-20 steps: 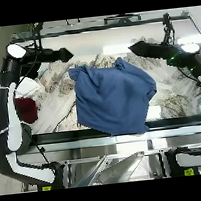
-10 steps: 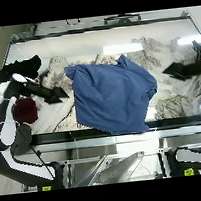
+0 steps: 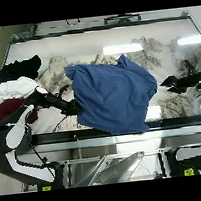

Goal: Fold the shirts.

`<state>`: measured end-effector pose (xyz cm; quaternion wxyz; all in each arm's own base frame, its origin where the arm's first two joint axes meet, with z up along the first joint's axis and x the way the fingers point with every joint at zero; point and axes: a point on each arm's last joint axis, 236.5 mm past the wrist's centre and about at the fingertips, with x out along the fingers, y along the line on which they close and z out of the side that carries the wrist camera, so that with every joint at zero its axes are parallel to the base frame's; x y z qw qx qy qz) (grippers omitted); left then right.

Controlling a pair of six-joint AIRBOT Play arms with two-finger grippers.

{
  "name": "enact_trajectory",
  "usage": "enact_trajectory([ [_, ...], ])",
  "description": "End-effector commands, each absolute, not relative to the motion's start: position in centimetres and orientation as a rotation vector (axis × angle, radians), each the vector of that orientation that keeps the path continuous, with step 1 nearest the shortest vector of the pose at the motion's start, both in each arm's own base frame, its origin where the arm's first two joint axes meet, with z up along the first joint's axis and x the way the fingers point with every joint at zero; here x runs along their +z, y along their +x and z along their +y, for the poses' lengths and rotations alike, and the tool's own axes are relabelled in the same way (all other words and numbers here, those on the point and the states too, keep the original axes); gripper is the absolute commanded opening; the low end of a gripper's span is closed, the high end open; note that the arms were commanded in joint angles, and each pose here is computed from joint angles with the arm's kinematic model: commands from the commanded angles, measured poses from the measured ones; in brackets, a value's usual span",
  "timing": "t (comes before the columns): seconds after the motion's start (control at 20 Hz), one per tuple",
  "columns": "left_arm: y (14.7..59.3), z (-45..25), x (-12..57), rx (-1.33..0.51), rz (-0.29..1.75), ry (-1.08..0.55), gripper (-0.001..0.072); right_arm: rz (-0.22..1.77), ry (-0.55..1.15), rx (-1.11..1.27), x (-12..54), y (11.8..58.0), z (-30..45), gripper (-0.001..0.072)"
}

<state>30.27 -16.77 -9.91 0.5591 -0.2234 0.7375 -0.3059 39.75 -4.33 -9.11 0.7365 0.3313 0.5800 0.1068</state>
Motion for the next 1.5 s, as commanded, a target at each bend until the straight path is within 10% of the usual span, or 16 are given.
enact_trajectory([
  [0.0, 30.1, -17.8, -10.3, -0.730, 1.730, -0.511, 0.0243, 1.303, 0.739, 0.282, -11.5, 40.3, -1.9, 0.0700],
  [0.15, 30.5, -18.0, -10.2, -0.727, 1.713, -0.528, 0.0025, 1.290, 0.743, 0.314, -11.9, 41.4, 0.5, 0.0700],
  [0.25, 30.9, -18.8, -9.5, -0.752, 1.686, -0.570, 0.0015, 1.283, 0.763, 0.349, -11.4, 41.9, 2.3, 0.0676],
  [0.35, 31.9, -19.0, -8.4, -0.768, 1.628, -0.591, 0.0015, 1.271, 0.774, 0.440, -10.1, 41.9, 4.4, 0.0147],
  [0.45, 33.2, -18.4, -6.4, -0.756, 1.544, -0.585, 0.0015, 1.250, 0.802, 0.510, -7.8, 42.2, 6.1, 0.0023],
  [0.75, 36.9, -15.8, 11.7, -0.839, 1.085, -0.462, 0.0020, 0.802, 0.632, 0.700, 14.9, 42.4, 7.6, 0.0022],
  [1.1, 30.1, -14.2, 40.2, -0.803, 0.333, -0.086, 0.0028, 0.038, 0.158, 0.545, 43.9, 29.4, 8.3, 0.0022],
  [1.45, 29.9, -9.9, 39.4, -0.644, 0.343, -0.079, 0.0030, 0.203, 0.173, 0.531, 39.8, 30.2, 7.5, 0.0023],
])
